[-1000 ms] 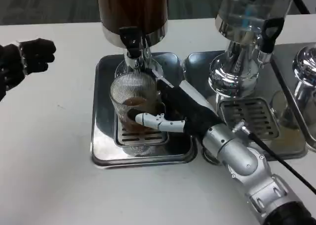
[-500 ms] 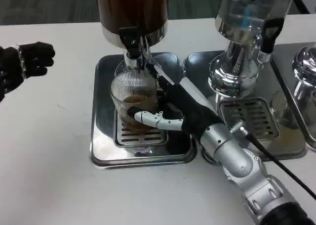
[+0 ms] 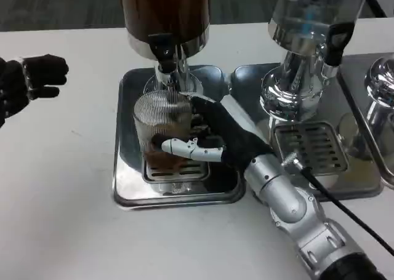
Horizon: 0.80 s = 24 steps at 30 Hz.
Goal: Grasp the cup under the faucet to collect the drink, then remove the cup.
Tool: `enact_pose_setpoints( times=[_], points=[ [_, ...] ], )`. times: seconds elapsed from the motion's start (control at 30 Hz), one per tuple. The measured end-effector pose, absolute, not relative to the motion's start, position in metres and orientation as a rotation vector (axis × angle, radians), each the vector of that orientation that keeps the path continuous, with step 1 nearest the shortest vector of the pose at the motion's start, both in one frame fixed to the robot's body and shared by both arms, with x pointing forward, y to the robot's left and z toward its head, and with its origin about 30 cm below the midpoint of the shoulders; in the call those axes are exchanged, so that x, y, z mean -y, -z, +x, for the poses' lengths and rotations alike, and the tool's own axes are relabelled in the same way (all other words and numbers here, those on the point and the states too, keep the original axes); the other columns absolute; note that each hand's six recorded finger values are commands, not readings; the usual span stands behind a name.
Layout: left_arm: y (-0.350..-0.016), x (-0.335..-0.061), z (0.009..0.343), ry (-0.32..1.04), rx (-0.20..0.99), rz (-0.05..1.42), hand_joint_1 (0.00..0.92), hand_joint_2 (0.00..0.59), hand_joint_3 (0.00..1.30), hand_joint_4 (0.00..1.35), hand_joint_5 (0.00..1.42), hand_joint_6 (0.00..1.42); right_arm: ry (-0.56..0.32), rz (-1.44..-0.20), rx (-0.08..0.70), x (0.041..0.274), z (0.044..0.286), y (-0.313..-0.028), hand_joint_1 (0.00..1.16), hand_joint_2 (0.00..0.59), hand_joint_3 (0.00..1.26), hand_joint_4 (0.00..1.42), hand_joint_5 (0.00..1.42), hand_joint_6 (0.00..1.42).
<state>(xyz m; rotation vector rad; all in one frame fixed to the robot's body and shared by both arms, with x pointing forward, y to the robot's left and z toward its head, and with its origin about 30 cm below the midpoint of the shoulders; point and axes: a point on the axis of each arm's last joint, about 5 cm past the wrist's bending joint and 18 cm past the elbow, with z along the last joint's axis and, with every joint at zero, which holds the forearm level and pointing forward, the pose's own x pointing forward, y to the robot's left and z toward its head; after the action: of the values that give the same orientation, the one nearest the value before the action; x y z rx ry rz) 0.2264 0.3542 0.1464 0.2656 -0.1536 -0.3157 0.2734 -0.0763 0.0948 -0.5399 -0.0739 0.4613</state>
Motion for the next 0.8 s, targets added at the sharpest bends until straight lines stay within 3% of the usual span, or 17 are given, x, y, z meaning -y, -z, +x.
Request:
enact_pose_setpoints(
  times=[0.23,0.8],
  points=[
    [-0.146,-0.356,0.225,0.310,0.145,0.267,0.000,0.107,0.40,0.28,0.25,0.28,-0.442,-0.551,0.092,0.069,0.271,-0.093,0.63,0.199,0.30,0.41,0.51,0.66],
    [-0.145,-0.356,0.225,0.307,0.131,0.275,0.000,0.108,0.40,0.29,0.26,0.29,-0.336,-0.562,0.133,0.067,0.258,-0.083,0.64,0.203,0.40,0.54,0.67,0.88]
  ],
)
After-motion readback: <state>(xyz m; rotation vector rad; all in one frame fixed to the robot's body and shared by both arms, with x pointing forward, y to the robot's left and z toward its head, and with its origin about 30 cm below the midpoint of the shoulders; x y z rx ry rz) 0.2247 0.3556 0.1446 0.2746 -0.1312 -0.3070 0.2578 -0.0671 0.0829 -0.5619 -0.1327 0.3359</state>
